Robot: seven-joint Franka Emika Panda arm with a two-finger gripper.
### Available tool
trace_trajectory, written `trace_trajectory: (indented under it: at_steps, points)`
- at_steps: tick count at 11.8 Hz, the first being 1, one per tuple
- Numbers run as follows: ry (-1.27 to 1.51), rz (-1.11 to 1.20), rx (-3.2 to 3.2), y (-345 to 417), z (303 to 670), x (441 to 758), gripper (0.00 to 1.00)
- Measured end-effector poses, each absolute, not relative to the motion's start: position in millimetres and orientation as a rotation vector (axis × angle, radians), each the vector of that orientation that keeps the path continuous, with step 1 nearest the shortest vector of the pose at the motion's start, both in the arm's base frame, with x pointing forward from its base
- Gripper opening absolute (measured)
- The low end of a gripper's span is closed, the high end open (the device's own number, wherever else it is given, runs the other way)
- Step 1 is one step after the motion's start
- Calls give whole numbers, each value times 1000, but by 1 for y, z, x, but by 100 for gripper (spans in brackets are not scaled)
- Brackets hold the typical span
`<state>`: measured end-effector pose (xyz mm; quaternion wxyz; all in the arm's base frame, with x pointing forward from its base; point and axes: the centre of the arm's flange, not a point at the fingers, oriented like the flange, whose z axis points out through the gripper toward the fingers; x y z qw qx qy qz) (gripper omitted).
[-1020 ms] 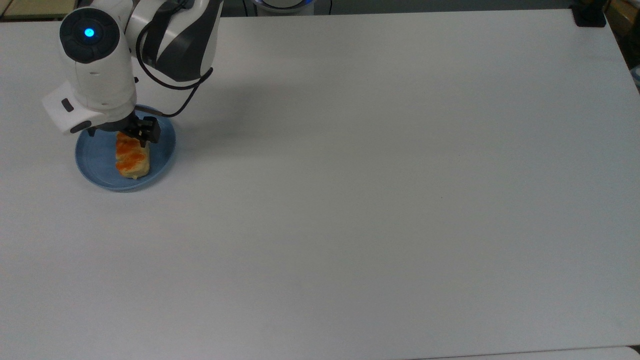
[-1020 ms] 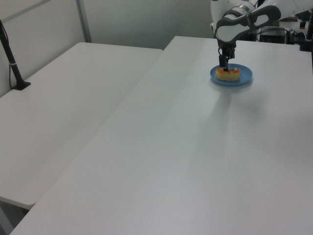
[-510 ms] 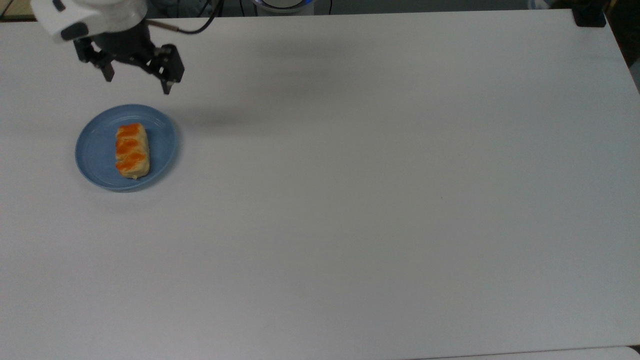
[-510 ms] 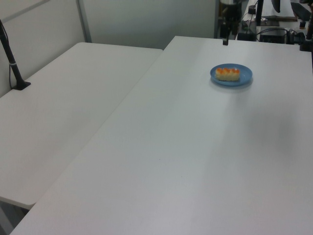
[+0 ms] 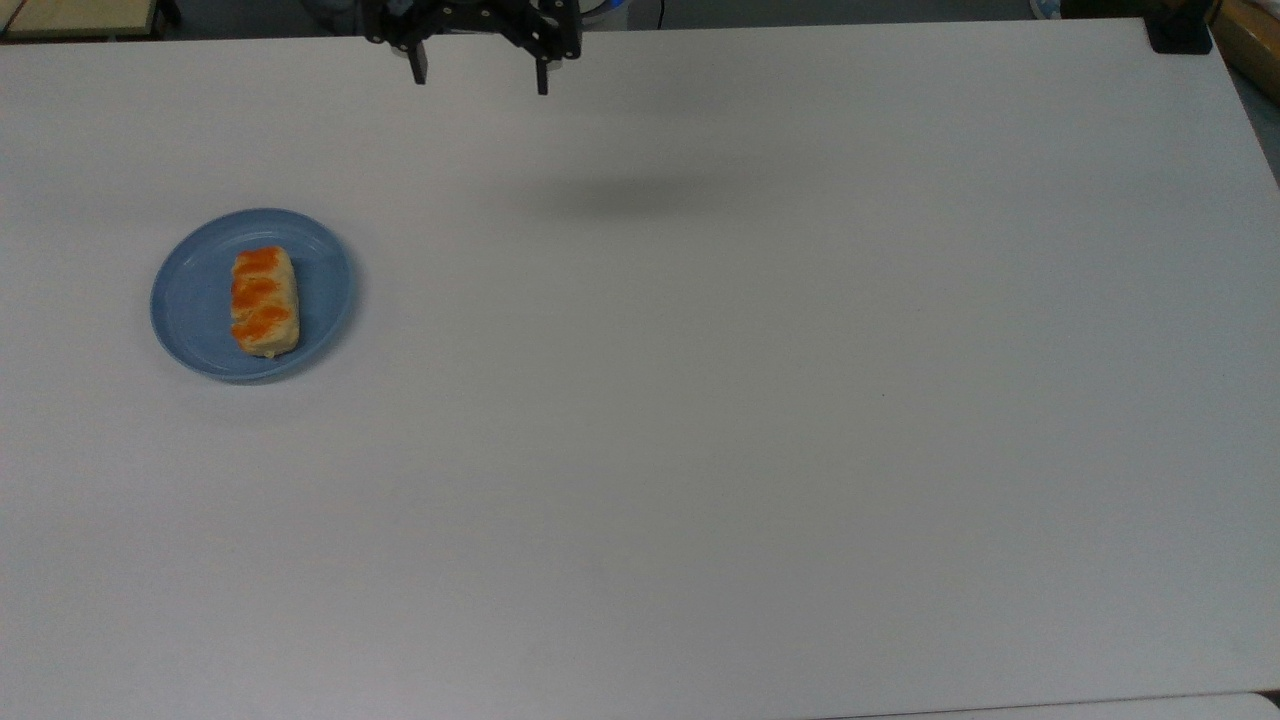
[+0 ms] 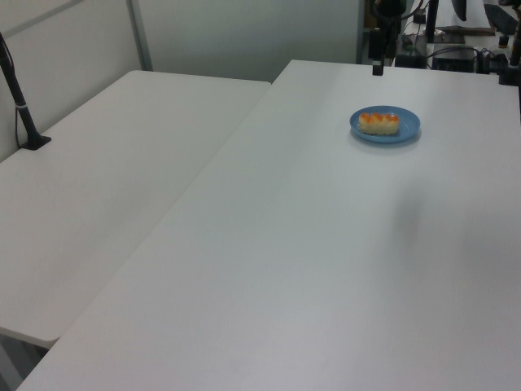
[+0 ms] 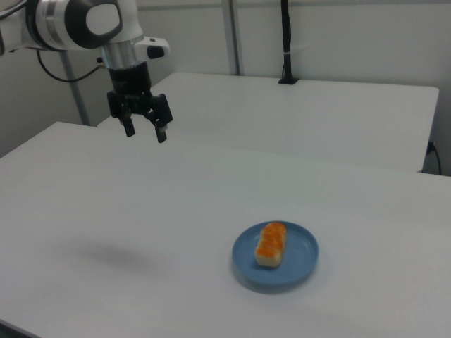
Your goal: Put the bread on a plate
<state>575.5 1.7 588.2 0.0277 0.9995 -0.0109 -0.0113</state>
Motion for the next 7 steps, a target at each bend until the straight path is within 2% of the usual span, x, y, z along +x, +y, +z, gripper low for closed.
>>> trace_trajectory:
  at_steps: [7]
  points:
    - [-43,-36,3101,0,588,575,100]
